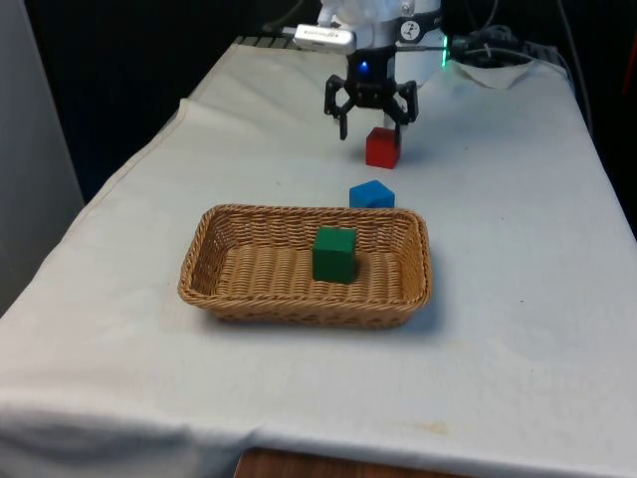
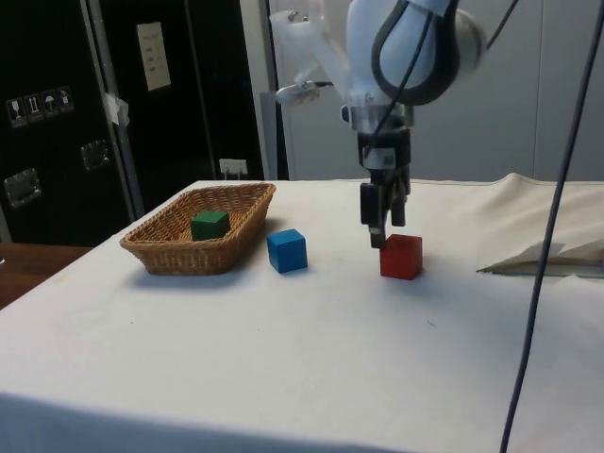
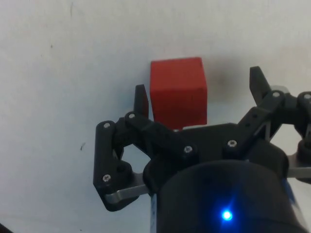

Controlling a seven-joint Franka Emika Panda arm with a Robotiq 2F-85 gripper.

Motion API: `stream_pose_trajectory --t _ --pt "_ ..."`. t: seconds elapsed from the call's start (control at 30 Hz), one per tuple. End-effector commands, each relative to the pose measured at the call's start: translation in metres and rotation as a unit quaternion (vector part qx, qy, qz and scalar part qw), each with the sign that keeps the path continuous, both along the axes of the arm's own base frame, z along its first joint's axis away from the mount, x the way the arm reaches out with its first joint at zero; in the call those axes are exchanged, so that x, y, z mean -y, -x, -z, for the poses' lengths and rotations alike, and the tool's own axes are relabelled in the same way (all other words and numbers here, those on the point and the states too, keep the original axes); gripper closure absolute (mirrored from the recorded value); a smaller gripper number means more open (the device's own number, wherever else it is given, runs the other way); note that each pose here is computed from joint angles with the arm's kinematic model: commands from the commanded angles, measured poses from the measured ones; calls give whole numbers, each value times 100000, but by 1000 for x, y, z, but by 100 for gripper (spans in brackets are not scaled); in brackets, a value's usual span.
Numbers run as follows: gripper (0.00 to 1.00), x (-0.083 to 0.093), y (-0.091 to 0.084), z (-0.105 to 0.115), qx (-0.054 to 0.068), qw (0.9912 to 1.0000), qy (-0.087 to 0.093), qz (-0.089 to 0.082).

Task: Pick up exactly two blocks and place them into the basket.

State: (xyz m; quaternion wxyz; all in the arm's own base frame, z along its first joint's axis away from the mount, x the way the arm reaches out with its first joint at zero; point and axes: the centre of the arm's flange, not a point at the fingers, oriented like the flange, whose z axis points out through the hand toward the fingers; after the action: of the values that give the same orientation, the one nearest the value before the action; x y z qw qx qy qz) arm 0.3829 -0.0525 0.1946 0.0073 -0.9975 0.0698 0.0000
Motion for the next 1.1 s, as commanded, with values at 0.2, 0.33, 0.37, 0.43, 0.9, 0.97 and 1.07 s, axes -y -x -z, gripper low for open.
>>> stream_pose_trajectory --t 0.2,0.33,0.37,0.43,0.9,0.97,1.07 --pt "0 -6 13 4 544 99998 105 -149" --pt "0 -9 16 8 271 99999 143 -203" --pt "0 -10 16 9 179 99999 168 -206" --pt "0 -11 16 10 133 99999 205 -308" --pt "100 -17 15 18 -331 99997 677 -75" --pt "100 -15 15 20 -782 99991 1055 -314" --pt "99 -17 15 18 -282 99997 688 -75"
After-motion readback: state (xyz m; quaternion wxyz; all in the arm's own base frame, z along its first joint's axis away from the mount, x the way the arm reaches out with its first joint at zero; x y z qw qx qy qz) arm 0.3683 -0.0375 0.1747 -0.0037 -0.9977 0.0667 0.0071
